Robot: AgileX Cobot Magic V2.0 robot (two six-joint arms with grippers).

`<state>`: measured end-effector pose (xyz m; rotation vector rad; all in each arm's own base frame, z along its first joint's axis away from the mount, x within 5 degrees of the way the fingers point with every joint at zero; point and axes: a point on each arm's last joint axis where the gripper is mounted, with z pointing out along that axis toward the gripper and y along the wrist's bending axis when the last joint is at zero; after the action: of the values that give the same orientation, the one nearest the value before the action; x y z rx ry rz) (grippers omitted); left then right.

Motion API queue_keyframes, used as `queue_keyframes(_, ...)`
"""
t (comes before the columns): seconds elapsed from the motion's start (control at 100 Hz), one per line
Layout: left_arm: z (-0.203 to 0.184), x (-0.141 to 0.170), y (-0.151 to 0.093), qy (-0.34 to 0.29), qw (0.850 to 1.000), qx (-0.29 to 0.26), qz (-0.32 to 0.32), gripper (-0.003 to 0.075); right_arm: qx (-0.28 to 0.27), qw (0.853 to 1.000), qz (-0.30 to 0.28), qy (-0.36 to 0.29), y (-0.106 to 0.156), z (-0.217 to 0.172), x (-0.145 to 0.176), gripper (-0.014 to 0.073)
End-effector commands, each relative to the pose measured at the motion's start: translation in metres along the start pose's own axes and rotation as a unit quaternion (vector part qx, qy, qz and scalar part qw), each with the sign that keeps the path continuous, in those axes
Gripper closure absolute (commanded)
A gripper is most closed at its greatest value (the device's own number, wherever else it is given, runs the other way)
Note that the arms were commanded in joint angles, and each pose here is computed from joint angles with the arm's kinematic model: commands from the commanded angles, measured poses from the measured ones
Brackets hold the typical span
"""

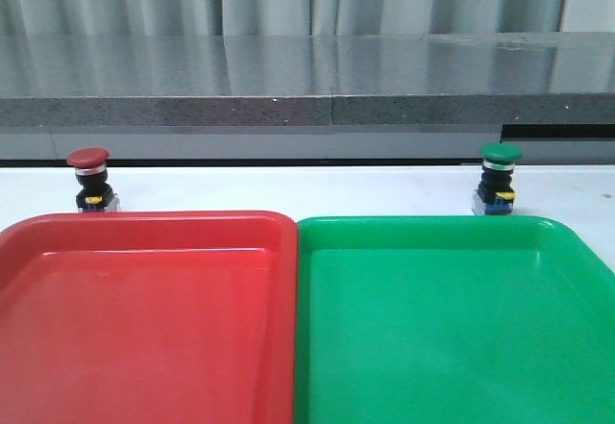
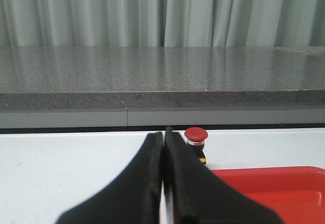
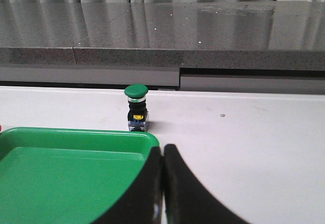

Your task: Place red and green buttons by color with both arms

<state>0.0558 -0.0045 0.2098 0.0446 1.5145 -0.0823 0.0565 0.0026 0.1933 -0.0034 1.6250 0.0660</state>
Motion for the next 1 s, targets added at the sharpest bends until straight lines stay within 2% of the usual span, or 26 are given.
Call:
queue_keyframes(0.0,-0.001,0.005,0.000,-0.034,0.999,0.001,-0.005,0.0739,-0.002,0.998,0.001,-0.058,0.000,-0.003,-0.013,0.0705)
queue_keyframes(0.25,-0.001,0.005,0.000,-0.034,0.999,0.001,-0.005,0.0740,-0.002,0.998,0.001,-0.058,0.000,-0.003,-0.013,0.0705)
queue_keyframes(0.39,-0.002,-0.002,0.000,-0.056,0.998,0.001,-0.005,0.0739,-0.002,0.998,0.001,-0.058,0.000,-0.003,-0.013,0.0705)
queue_keyframes(0.51,-0.005,-0.020,0.000,-0.083,0.997,0.002,-0.005,0.0740,-0.002,0.998,0.001,-0.058,0.000,-0.003,-0.013,0.0705)
queue_keyframes(0.68,-0.007,-0.055,-0.001,-0.088,0.996,0.003,-0.024,0.0739,-0.002,0.998,0.001,-0.058,0.000,-0.003,-0.013,0.0705)
queue_keyframes(0.79,-0.004,-0.081,-0.002,-0.056,0.998,0.004,-0.027,0.0739,-0.002,0.998,0.001,-0.058,0.000,-0.003,-0.013,0.0705)
queue_keyframes(0.99,0.016,-0.118,-0.004,0.064,0.997,0.006,-0.037,0.0739,-0.002,0.998,0.001,-0.058,0.000,-0.003,-0.013,0.0705)
